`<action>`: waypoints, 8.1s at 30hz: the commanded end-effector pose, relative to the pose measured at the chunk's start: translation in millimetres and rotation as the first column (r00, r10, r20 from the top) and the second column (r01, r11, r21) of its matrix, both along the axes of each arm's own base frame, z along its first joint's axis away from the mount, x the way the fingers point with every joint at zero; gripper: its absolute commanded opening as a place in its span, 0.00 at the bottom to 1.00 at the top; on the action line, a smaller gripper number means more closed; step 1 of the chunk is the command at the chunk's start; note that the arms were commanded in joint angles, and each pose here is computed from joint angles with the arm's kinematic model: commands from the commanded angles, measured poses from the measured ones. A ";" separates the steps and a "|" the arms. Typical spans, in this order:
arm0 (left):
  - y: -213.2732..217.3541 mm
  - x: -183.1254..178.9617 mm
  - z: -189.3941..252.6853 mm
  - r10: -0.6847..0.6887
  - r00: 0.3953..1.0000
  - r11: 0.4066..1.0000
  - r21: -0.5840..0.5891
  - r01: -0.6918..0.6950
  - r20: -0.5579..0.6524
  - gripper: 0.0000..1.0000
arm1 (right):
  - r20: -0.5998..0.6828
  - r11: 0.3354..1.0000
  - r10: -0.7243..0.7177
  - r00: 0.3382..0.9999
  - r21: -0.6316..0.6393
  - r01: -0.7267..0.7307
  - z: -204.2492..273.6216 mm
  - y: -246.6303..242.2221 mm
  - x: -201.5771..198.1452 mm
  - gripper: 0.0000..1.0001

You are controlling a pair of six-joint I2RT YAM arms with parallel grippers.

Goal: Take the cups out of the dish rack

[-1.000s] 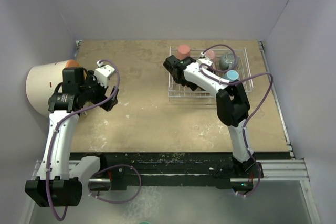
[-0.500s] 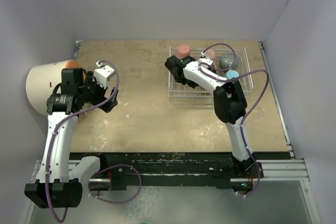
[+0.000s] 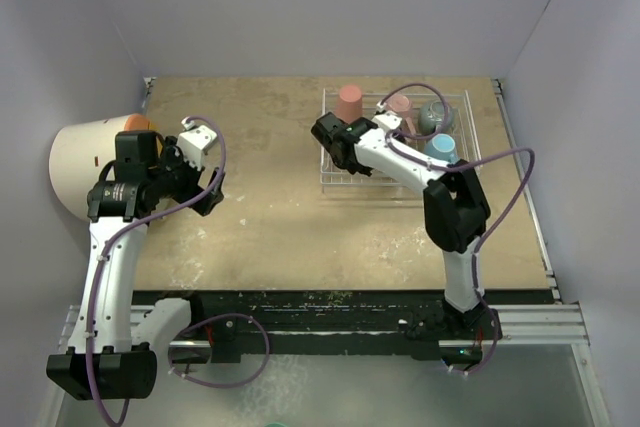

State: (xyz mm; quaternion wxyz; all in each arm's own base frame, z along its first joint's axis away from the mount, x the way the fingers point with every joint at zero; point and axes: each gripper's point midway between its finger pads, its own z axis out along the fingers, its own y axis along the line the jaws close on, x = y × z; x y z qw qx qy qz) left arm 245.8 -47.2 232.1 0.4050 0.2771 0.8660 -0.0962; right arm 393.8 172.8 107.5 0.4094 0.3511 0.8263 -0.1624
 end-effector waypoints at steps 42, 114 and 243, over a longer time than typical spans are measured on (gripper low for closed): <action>-72.1 -67.8 75.2 -0.741 0.324 0.659 0.547 0.516 0.588 0.99 | 0.741 -0.356 0.585 0.328 0.598 -0.718 255.4 266.1 -198.7 0.00; -13.0 63.0 11.3 -0.464 0.871 0.873 0.251 0.419 0.159 0.00 | 0.243 0.501 0.713 0.657 0.479 -0.721 149.5 62.8 -102.9 0.93; -89.5 28.9 92.8 -0.606 0.672 0.784 0.178 0.594 0.426 0.99 | 0.404 0.580 0.634 0.660 0.316 -0.751 212.2 14.8 -53.9 0.00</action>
